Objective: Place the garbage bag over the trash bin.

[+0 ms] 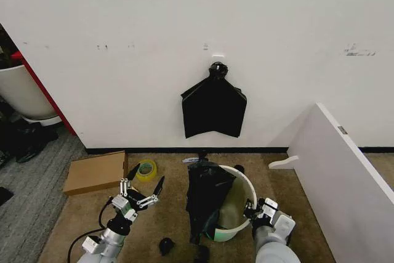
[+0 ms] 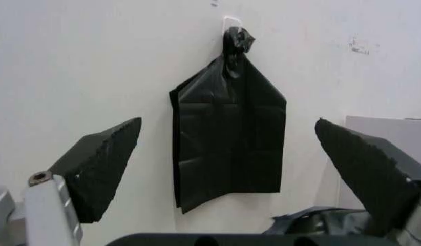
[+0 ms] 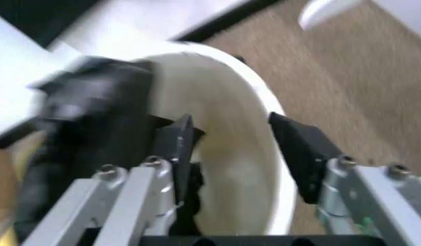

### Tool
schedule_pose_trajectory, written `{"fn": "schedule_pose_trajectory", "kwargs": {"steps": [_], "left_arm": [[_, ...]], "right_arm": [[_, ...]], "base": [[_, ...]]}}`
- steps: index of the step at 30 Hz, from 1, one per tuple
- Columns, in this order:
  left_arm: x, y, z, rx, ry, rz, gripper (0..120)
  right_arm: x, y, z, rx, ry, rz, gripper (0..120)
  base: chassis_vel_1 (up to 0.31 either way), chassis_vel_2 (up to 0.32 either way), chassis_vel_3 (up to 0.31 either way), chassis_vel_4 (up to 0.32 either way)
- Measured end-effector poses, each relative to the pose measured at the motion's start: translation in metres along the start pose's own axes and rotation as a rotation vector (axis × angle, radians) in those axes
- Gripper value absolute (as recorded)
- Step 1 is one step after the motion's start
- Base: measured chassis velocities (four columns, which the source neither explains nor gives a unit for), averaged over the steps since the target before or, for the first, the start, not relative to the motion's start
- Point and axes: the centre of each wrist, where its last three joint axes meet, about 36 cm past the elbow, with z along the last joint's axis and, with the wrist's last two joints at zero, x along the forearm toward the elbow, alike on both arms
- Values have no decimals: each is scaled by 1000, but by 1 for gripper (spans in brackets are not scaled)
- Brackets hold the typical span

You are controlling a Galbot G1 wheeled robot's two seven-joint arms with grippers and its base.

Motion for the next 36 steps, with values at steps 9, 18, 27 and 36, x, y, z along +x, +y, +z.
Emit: {"fn": "schedule_pose_trajectory", "kwargs": {"steps": [9, 18, 27, 36], "left_arm": [[0, -5, 4, 6, 16, 0, 100], [2, -11, -3, -13, 37, -29, 100], [4, -19, -6, -16, 49, -37, 100], [-4, -12, -16, 10, 124, -3, 100]], "right_arm": [[15, 15, -46, -41, 71, -205, 74], [-62, 19, -37, 112, 167, -125, 100], [-64, 10, -35, 107, 163, -125, 74], [-61, -1, -31, 139, 164, -191, 40]], "base": [[0, 0, 0, 0], [0, 0, 0, 0], [0, 0, 0, 0], [0, 0, 0, 0]]}}
